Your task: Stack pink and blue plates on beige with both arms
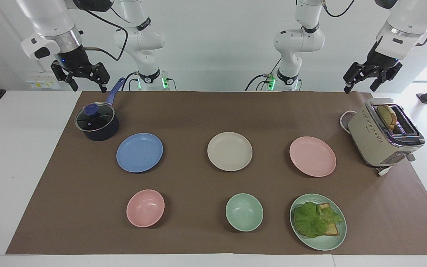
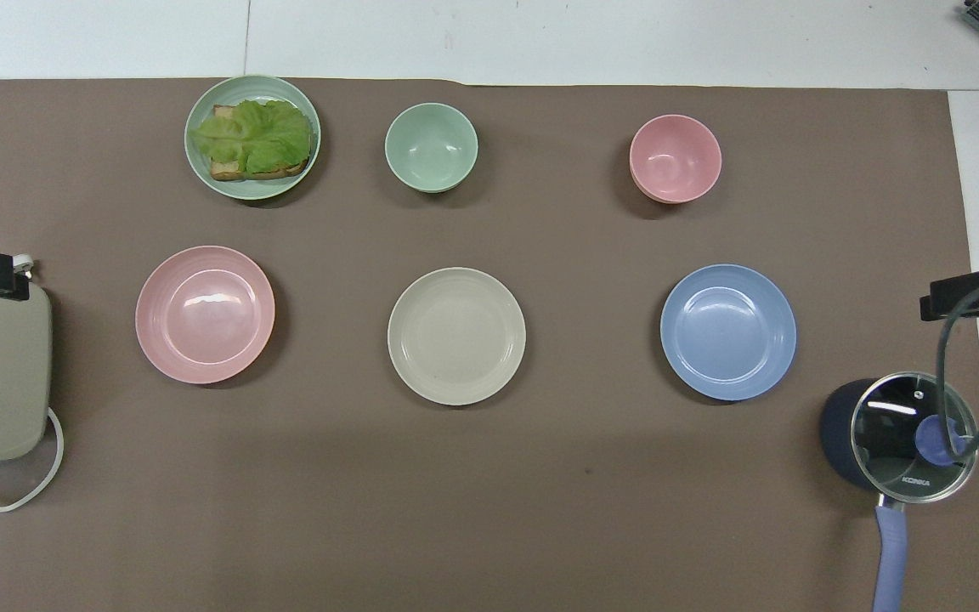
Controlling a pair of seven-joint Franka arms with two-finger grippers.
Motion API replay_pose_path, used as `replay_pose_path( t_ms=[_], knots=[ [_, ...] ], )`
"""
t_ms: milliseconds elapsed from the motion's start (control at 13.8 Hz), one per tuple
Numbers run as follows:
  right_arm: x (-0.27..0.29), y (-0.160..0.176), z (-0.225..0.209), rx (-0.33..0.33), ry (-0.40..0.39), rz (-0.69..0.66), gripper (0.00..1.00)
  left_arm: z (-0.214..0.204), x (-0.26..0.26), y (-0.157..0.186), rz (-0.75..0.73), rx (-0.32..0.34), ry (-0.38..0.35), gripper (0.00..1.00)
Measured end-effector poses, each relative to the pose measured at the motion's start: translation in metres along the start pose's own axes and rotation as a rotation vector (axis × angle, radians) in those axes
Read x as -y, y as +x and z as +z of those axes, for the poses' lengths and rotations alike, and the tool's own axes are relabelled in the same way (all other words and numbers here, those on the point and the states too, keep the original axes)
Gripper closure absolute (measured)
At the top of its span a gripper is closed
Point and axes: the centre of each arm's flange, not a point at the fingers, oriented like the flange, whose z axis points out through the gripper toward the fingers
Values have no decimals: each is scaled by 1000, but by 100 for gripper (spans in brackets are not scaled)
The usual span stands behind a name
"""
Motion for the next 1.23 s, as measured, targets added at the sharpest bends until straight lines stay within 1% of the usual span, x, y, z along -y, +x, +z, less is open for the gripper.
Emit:
replay_pose_path(
  t_ms=[217, 652, 796, 1014, 1231],
  knots=[
    [2, 0, 0, 1, 22, -1, 0, 0, 0, 0, 0, -3, 0, 0],
    [2, 0, 1, 3, 22, -1, 0, -1, 5, 3, -18, -18, -2, 0],
    [2, 0, 1, 4, 23, 0, 0, 5, 6, 3, -19, -7, -1, 0],
    [2, 0, 1, 4, 23, 0, 0, 36, 10, 10, -29, 19, 2, 0],
    [2, 0, 1, 4, 23, 0, 0, 87, 16, 21, -42, 24, 3, 0]
  ],
)
